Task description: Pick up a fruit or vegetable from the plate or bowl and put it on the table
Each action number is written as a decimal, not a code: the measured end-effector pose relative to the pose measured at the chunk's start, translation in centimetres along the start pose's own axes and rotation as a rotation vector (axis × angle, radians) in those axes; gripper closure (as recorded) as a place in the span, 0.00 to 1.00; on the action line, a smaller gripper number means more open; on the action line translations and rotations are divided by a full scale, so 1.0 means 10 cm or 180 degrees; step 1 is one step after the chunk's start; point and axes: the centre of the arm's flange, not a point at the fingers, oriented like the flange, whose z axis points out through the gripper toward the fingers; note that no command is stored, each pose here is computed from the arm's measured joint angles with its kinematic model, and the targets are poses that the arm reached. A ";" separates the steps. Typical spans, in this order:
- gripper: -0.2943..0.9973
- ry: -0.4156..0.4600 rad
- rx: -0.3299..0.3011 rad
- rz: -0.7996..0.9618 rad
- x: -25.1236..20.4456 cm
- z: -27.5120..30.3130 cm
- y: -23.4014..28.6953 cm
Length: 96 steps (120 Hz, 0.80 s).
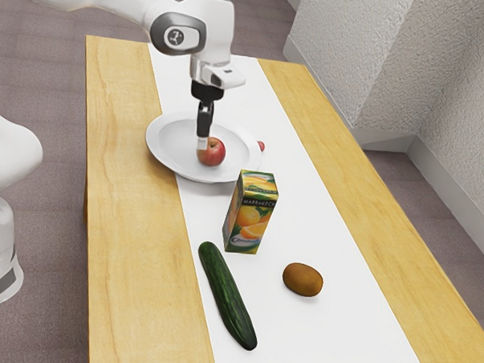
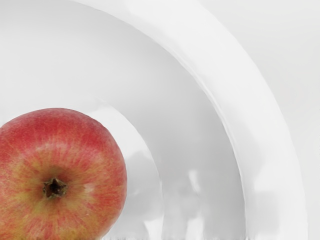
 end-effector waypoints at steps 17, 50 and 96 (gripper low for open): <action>0.24 0.0010 -0.0047 -0.0019 0.02 0.12 -0.11; 0.24 0.0210 0.0084 -0.0022 0.07 0.18 -0.25; 0.25 0.0250 0.0018 -0.0072 0.11 0.48 -0.47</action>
